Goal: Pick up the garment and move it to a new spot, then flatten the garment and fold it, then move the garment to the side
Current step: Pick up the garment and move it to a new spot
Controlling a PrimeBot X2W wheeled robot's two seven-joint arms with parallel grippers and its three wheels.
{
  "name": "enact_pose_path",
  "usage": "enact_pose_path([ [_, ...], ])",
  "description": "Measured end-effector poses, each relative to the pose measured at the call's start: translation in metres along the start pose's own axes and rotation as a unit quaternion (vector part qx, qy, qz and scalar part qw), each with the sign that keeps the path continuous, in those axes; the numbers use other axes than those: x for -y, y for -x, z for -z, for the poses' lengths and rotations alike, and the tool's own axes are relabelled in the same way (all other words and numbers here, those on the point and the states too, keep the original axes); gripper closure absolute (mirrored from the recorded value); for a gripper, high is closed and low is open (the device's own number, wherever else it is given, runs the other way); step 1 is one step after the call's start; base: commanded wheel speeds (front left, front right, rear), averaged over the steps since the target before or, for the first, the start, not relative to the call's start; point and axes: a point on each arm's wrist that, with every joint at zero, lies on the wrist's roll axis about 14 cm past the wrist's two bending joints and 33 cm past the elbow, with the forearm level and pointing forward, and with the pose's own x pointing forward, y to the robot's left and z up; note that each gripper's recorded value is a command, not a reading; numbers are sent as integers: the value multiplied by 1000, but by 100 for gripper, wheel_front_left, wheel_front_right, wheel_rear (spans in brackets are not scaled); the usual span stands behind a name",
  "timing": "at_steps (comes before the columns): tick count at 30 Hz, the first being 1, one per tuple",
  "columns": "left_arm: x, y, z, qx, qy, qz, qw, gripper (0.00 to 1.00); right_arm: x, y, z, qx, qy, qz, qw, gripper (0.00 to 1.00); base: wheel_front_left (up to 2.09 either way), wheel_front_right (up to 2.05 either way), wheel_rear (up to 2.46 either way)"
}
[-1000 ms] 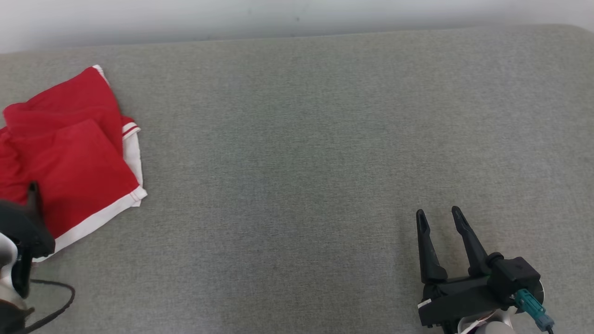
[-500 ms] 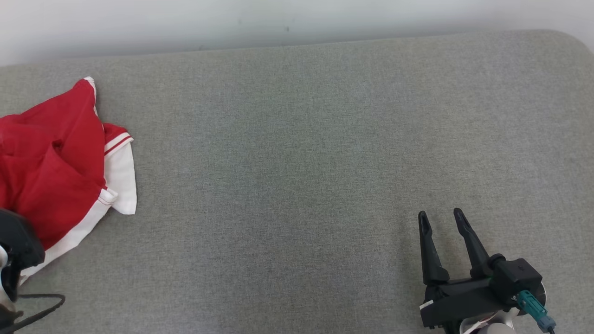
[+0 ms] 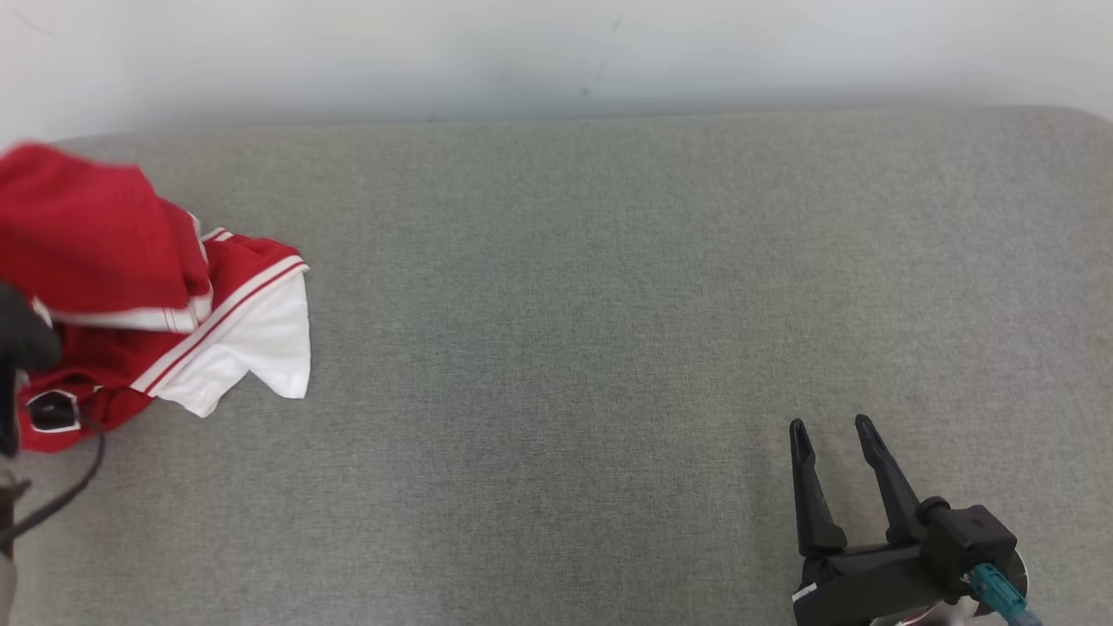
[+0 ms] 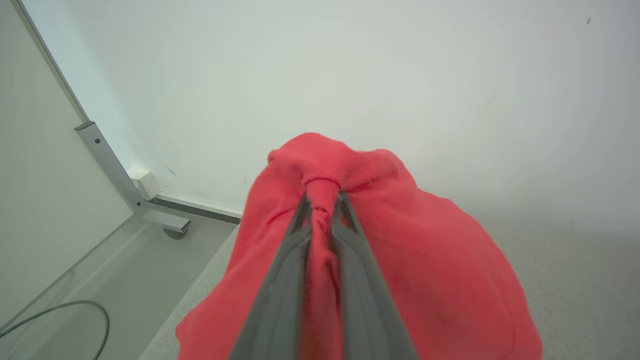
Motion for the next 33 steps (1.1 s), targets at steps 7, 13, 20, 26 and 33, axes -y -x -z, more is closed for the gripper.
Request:
enact_pose_path([
  [7, 35, 2, -86, 123, 13, 51, 991, 100, -7, 3, -6, 7, -4, -9, 1000, 0, 0, 0, 0],
  [13, 109, 9, -141, 197, 39, 139, 970, 100, 0, 12, -8, 10, -7, 4, 1000, 0, 0, 0, 0],
  [20, 222, 40, -171, 240, 75, 275, 928, 100, 25, 30, -13, 16, -7, 45, 999, 0, 0, 0, 0],
  [26, 294, 66, -146, 213, 92, 359, 904, 100, 46, 49, -15, 18, -6, 82, 996, 0, 0, 0, 0],
  [33, 375, 109, -88, 140, 109, 452, 874, 100, 76, 79, -18, 20, -1, 140, 990, 0, 0, 0, 0],
])
